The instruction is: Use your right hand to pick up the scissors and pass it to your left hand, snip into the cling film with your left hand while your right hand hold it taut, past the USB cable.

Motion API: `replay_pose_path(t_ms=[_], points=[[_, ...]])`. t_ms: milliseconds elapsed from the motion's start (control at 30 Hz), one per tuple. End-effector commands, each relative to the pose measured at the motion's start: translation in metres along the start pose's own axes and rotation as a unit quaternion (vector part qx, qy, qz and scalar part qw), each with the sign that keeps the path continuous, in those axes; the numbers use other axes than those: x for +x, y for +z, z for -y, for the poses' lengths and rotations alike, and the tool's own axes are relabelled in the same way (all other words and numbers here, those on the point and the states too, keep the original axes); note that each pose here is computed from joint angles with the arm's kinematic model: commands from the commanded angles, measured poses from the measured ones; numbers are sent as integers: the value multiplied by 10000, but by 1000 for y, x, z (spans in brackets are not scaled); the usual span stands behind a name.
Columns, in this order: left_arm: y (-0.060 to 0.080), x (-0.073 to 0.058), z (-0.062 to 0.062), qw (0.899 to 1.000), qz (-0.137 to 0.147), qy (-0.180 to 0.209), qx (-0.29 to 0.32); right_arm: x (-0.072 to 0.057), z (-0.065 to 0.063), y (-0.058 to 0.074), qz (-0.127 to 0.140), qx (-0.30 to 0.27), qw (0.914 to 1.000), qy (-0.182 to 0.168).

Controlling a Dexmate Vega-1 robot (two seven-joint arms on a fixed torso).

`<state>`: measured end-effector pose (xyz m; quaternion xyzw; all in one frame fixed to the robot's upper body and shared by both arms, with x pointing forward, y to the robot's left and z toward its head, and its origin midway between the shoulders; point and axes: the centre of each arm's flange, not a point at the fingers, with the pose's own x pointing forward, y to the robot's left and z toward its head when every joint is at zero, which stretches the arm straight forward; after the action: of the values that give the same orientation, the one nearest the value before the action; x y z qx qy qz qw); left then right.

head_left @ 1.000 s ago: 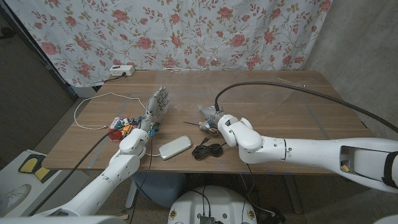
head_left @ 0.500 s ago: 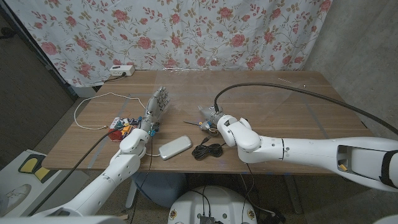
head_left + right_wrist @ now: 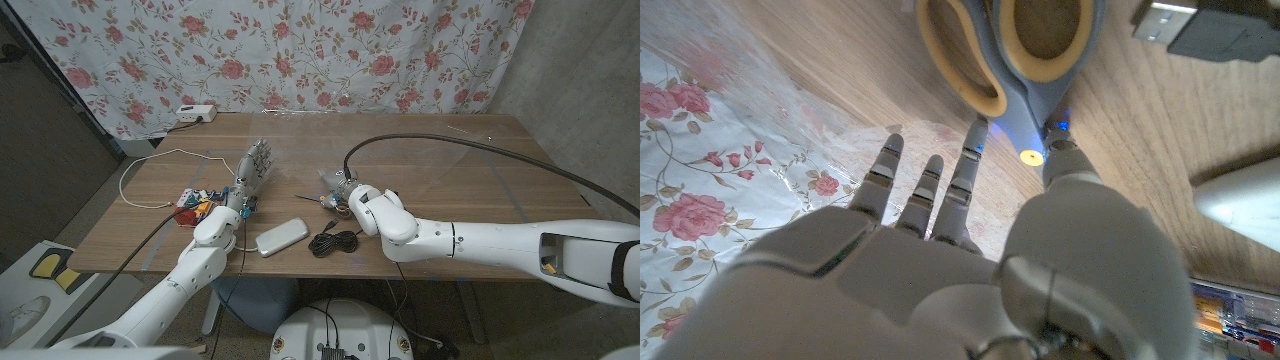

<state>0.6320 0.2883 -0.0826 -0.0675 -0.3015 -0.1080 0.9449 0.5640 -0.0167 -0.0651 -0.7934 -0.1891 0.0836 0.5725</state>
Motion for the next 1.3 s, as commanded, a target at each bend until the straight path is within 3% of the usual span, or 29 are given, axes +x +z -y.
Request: replay_pose_path(t_ms=[33,1300], points=[[-2,1,1,10000,7,-4,-22,-1,-7,4,97,-93,9999,52],[-10,1,2,9999,-30,-27,-92,-1,-25,17,102,-284,9995,-89]])
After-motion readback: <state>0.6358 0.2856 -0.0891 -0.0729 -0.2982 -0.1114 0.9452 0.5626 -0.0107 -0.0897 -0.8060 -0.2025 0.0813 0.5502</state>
